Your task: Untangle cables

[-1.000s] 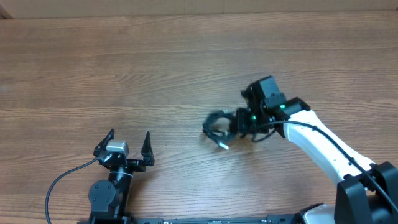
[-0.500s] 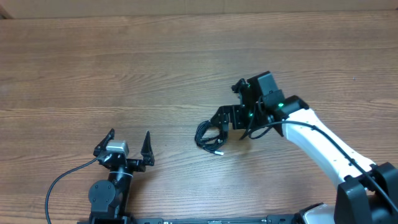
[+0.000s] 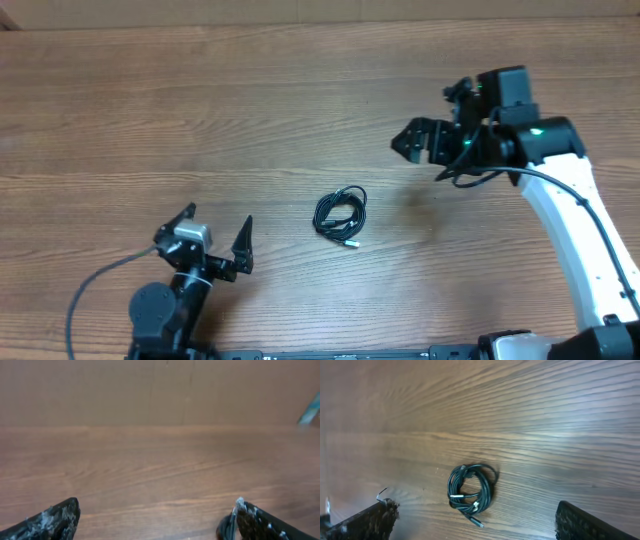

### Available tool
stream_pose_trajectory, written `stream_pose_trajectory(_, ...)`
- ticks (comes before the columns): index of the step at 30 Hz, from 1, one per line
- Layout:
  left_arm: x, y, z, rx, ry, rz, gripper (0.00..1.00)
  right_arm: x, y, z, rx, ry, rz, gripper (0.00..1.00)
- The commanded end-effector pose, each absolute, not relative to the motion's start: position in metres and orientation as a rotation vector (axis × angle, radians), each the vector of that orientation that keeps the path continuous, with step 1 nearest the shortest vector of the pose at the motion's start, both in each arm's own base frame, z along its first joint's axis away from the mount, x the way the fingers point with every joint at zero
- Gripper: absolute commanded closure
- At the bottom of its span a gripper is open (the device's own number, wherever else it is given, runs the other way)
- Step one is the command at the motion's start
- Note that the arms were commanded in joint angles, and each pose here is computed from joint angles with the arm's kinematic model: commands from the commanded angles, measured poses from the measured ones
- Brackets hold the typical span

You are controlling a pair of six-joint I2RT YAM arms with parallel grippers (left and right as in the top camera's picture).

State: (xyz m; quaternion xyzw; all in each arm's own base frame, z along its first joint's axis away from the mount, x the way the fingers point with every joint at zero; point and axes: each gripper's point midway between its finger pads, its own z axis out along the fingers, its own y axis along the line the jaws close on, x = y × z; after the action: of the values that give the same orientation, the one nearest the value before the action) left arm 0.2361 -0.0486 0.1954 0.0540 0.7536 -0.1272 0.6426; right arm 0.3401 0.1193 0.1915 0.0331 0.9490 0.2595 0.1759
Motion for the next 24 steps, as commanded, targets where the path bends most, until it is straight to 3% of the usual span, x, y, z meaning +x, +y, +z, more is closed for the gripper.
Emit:
stream_pose_trajectory(1, 0.239, -0.053, 0.230, 0.165, 1.740, -0.293, 0.00, 0.343, 0.114, 0.209, 0.095, 2.634, 0.725, 0.00)
stream_pose_trajectory(13, 0.290, -0.082, 0.252, 0.206, 2.254, -0.492, 0.00, 0.338, 0.113, 0.206, 0.104, 2.660, 0.725, 0.00)
stream_pose_trajectory(23, 0.319, -0.160, 0.206, 0.388, 2.458, -0.967, 0.00, 0.334, 0.113, 0.204, 0.110, 2.677, 0.724, 0.00)
stream_pose_trajectory(24, 0.321, -0.166, 0.199, 0.406, 2.467, -0.993, 0.03, 0.334, 0.113, 0.204, 0.111, 2.679, 0.724, 0.00)
